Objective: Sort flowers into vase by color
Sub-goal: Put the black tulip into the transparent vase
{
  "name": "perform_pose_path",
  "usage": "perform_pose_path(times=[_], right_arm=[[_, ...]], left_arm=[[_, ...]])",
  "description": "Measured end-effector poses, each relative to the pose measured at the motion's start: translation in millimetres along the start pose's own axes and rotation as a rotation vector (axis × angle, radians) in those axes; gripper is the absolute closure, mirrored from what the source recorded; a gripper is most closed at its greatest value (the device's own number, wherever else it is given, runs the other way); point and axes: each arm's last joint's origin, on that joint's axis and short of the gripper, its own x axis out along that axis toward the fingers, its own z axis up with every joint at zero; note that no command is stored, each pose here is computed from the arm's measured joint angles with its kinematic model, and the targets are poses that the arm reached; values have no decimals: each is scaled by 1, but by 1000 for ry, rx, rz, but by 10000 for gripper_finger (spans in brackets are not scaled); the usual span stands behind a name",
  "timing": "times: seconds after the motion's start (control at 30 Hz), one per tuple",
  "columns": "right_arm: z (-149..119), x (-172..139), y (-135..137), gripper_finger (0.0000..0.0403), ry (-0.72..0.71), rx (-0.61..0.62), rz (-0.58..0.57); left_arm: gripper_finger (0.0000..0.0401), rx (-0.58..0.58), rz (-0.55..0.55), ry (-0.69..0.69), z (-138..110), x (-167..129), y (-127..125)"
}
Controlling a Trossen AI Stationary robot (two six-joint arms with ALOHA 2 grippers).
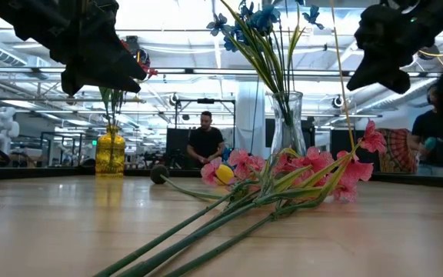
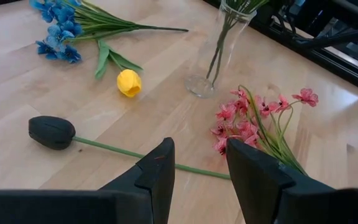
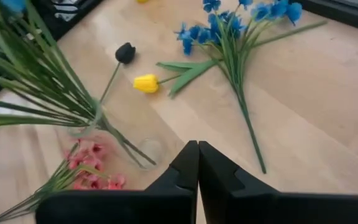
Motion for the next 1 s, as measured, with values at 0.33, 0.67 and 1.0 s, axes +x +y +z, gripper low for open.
perform_pose_path(times=[0.33, 0.67, 1.0], right_arm=[[8, 32, -11, 402, 110, 78, -66], [29, 75, -40, 403, 157, 181, -29], [51, 96, -57, 403, 179, 198, -70]], left_arm=[[251, 3, 3, 2, 0, 0, 0], [251, -12, 37, -7, 4, 5, 6], [251, -43, 90, -27, 13, 13, 15]])
